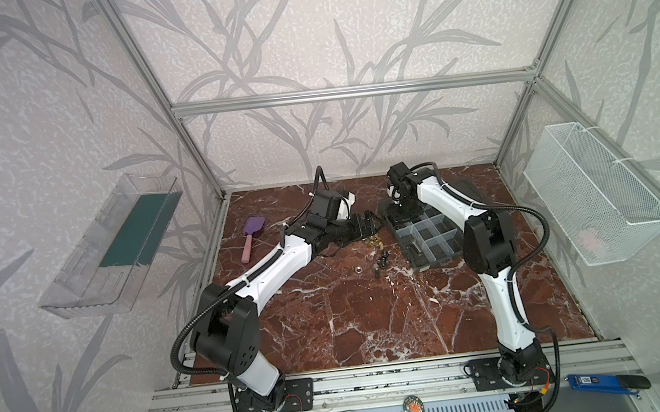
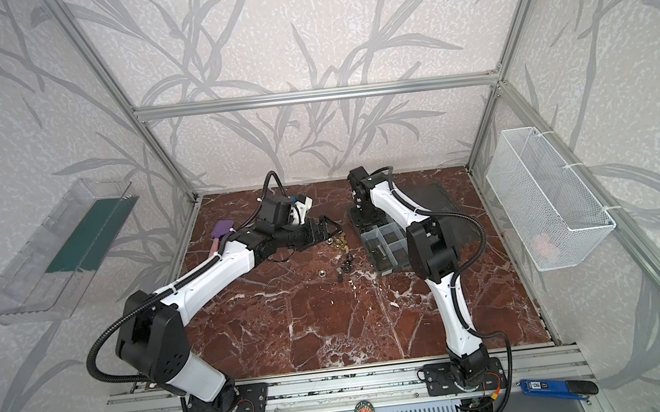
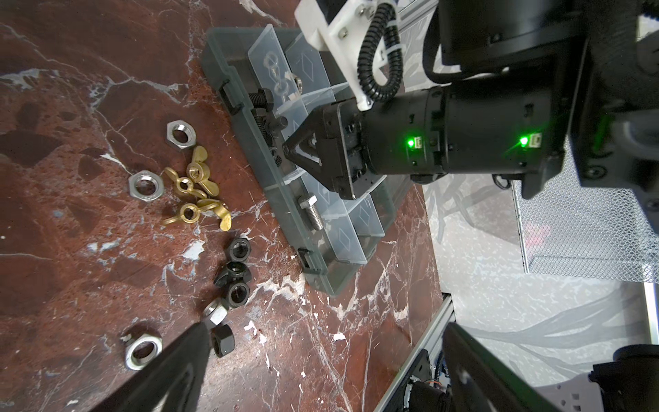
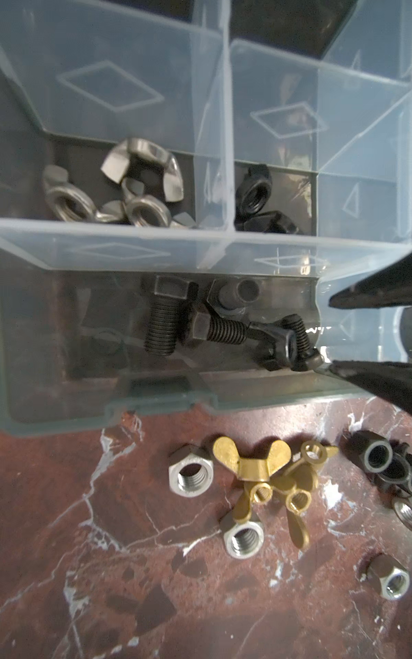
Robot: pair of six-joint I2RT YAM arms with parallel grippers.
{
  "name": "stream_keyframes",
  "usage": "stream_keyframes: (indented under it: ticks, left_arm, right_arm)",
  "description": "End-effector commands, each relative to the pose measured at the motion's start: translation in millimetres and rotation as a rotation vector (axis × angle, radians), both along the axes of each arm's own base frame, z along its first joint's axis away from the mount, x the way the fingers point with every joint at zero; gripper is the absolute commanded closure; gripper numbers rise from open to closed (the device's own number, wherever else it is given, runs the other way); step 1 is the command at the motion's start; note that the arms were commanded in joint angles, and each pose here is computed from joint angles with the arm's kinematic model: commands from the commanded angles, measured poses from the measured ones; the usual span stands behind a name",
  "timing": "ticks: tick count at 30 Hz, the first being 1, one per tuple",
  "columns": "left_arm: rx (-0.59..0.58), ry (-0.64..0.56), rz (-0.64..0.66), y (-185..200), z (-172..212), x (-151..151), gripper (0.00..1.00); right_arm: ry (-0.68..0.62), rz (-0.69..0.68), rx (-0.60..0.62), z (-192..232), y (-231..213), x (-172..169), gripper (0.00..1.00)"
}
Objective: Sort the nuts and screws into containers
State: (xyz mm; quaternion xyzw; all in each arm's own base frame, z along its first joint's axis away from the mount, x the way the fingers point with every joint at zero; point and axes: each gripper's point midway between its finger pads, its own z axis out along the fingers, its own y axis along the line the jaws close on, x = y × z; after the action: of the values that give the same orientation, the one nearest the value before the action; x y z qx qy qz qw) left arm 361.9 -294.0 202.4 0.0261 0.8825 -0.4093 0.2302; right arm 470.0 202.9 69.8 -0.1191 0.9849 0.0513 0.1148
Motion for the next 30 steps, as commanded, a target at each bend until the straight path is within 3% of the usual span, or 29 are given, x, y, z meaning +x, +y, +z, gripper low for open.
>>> stream_keyframes:
  ticks: [1,16,23,30]
  left_arm:
    - [0.006,-0.023,0.002,5,6,-3,0.01]
    - [0.006,-0.014,0.007,5,3,1,0.01]
    - [0.008,-0.01,0.006,5,2,0,0.01]
    - [0.012,-0.009,0.004,5,1,0,0.01]
  right_arm:
    - [0.029,0.02,-0.007,1,1,-1,0.75]
    - [0.121,0.037,-0.044,-33,1,-9,0.66]
    - [0.152,0.039,-0.062,-49,2,-8,0.66]
    - [0.152,0.041,-0.084,-53,-1,-7,0.73]
